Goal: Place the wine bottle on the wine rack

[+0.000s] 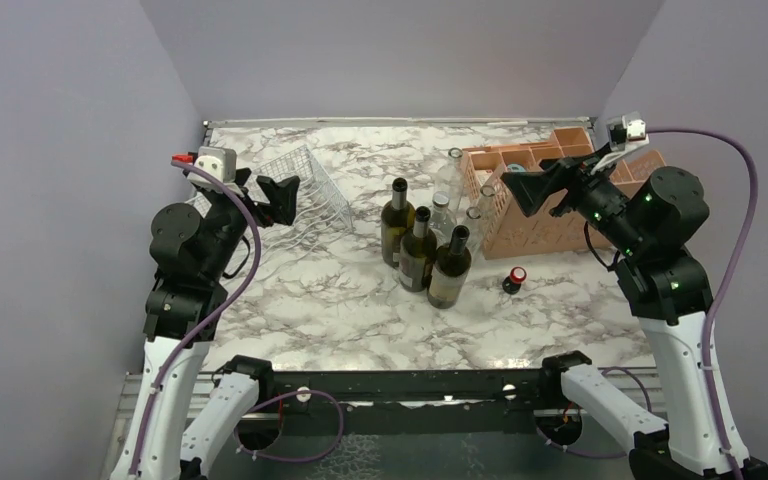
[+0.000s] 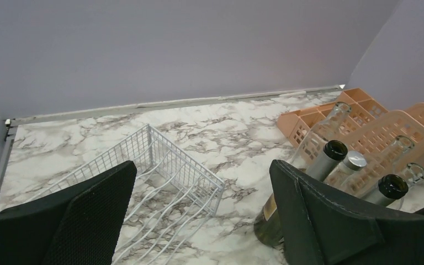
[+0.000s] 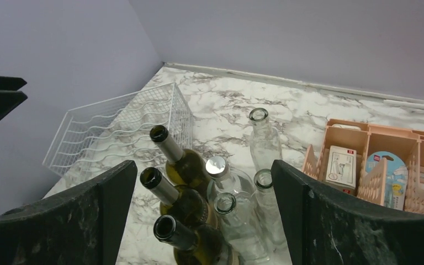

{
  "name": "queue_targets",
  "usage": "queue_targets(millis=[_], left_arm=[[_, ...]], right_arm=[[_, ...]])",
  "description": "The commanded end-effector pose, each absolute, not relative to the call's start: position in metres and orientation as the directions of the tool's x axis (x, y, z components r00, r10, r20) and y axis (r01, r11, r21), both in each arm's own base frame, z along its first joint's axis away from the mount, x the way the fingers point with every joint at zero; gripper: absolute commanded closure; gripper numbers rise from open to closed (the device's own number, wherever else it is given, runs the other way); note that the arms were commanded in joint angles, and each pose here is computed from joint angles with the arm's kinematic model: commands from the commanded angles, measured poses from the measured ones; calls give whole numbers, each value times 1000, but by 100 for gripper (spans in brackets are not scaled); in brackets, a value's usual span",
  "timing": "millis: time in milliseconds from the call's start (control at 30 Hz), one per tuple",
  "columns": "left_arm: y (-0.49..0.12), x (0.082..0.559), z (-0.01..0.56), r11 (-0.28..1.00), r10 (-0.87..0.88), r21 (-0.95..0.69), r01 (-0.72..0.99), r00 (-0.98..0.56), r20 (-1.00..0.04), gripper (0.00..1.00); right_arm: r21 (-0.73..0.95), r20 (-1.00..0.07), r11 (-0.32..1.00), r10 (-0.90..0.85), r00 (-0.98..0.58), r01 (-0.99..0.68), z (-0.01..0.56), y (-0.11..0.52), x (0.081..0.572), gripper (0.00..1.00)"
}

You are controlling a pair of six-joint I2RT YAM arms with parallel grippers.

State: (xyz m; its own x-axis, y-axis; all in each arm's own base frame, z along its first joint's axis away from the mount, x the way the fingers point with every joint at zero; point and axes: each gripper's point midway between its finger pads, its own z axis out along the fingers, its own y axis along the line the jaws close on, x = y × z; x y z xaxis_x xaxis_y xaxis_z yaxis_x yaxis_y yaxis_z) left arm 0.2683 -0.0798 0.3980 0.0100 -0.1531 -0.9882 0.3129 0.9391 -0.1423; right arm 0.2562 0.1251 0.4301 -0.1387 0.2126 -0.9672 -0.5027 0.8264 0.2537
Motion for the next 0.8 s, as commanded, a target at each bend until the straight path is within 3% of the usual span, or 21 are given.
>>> queue_targets(millis=[0, 267, 767], left_arm=[[-92, 264, 414, 904, -209, -165, 393, 71, -975, 2], [-105, 264, 411, 868, -236, -184, 461, 58, -970, 1], [-147, 261, 393, 716, -246, -172, 677, 14, -969, 1]], right_arm=[[256, -966, 773, 221, -132, -581, 435, 136, 244, 3], [212, -977, 696, 144, -156, -686, 419, 153, 236, 2], [249, -950, 559, -17, -311, -791, 324, 174, 231, 25]])
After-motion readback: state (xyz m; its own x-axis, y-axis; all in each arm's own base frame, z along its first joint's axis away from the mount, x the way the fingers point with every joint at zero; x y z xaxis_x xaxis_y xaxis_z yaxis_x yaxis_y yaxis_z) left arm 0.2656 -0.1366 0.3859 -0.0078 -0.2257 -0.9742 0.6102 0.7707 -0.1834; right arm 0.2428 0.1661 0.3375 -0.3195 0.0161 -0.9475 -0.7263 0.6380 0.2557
